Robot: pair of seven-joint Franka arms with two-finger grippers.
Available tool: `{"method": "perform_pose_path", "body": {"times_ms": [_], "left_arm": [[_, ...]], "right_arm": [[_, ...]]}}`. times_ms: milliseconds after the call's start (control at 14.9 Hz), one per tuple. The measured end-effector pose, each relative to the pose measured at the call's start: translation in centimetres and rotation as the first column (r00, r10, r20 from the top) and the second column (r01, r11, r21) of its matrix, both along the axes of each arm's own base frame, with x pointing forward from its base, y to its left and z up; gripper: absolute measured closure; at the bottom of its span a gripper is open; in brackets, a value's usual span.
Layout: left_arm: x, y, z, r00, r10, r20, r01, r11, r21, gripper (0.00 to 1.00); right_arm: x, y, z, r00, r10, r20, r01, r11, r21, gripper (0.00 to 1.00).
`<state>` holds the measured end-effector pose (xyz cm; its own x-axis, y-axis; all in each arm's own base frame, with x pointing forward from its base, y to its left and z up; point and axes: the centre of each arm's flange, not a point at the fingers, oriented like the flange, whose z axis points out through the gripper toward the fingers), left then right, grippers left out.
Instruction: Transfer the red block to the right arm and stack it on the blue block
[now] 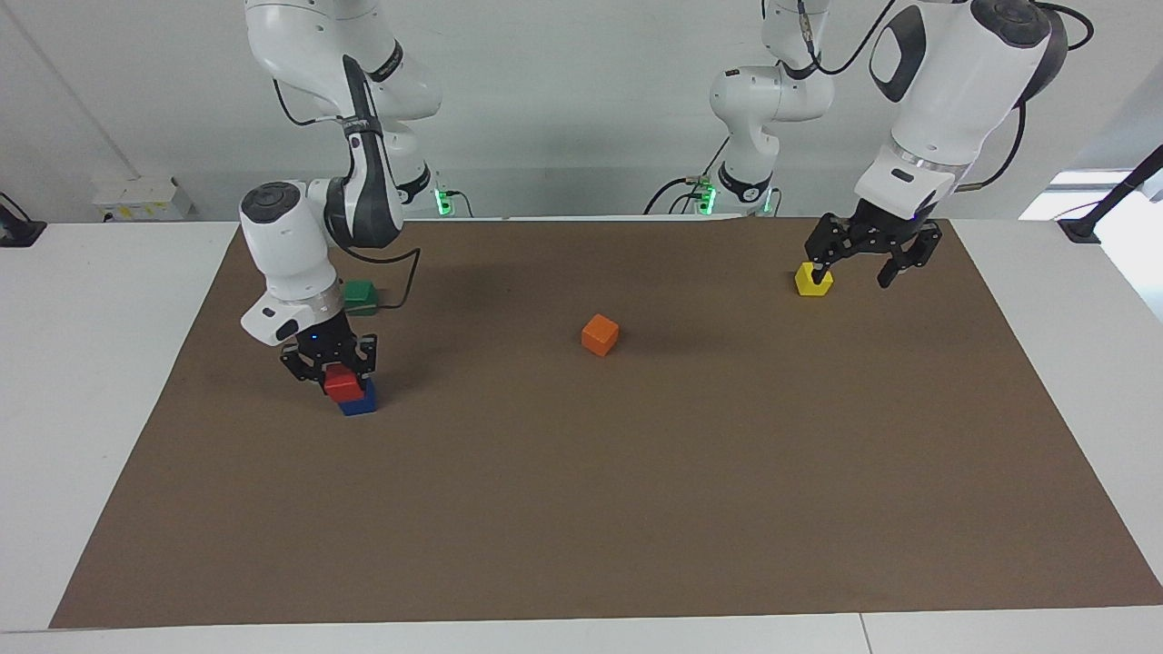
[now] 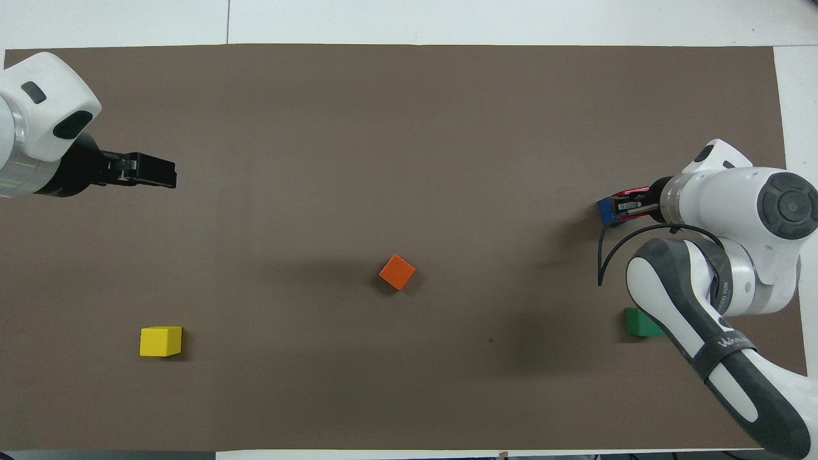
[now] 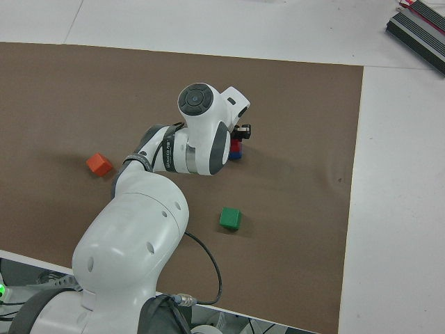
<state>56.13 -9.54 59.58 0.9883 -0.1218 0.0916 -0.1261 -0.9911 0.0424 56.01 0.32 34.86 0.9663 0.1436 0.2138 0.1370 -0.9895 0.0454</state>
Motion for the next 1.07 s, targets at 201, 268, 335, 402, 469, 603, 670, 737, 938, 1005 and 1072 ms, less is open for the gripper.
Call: {"method": "perform_pose_path", "body": {"times_ms": [201,268,335,402,469,603,670,737,938,1005,1072], "left_arm": [[-0.11,0.03,0.30,1.000,0.001,0.007,-0.001,1.000,-0.001,0.00],[-0.14,0.06,0.42,1.000,0.003,0.010,-0.003,1.000,-0.001,0.00],[-0.14,0.17,0.52,1.000,0.007,0.013,-0.007,1.000,-0.002,0.00],[-0.09,0.37,0.56,1.000,0.013,0.015,-0.013,1.000,-0.007,0.00],[-0.03,0.60,0.57,1.000,0.019,0.015,-0.019,1.000,-0.014,0.00],[0.05,0.79,0.50,1.000,0.027,0.013,-0.026,0.999,-0.029,0.00],[0.06,0.72,0.43,1.000,0.026,0.012,-0.026,0.999,-0.032,0.00],[0.06,0.67,0.37,1.000,0.026,0.010,-0.025,0.999,-0.033,0.00],[0.05,0.64,0.28,1.000,0.025,0.009,-0.025,0.999,-0.033,0.00],[0.05,0.65,0.26,1.000,0.026,0.009,-0.025,0.999,-0.033,0.00],[0.05,0.65,0.27,1.000,0.026,0.009,-0.025,0.999,-0.033,0.00]], "right_arm": [[0.00,0.00,0.00,1.000,0.000,0.000,0.000,1.000,0.000,0.45],[0.00,0.00,0.00,1.000,0.000,0.000,0.000,1.000,0.000,0.45],[0.00,0.00,0.00,1.000,0.000,0.000,0.000,1.000,0.000,0.45],[0.00,0.00,0.00,1.000,0.000,0.000,0.000,1.000,0.000,0.45],[0.00,0.00,0.00,1.000,0.000,0.000,0.000,1.000,0.000,0.45],[-0.01,0.00,-0.01,1.000,0.000,0.000,0.000,1.000,0.000,0.45],[-0.01,0.00,-0.01,1.000,0.000,0.000,0.000,1.000,0.000,0.45],[-0.01,0.00,-0.02,1.000,0.000,0.000,0.000,1.000,0.000,0.45],[-0.01,0.00,-0.02,1.000,-0.001,0.000,0.001,1.000,0.001,0.45],[-0.01,0.00,-0.02,1.000,-0.002,0.000,0.002,1.000,0.002,0.45],[-0.01,0.00,-0.02,1.000,-0.002,0.000,0.002,1.000,0.002,0.45]]}}
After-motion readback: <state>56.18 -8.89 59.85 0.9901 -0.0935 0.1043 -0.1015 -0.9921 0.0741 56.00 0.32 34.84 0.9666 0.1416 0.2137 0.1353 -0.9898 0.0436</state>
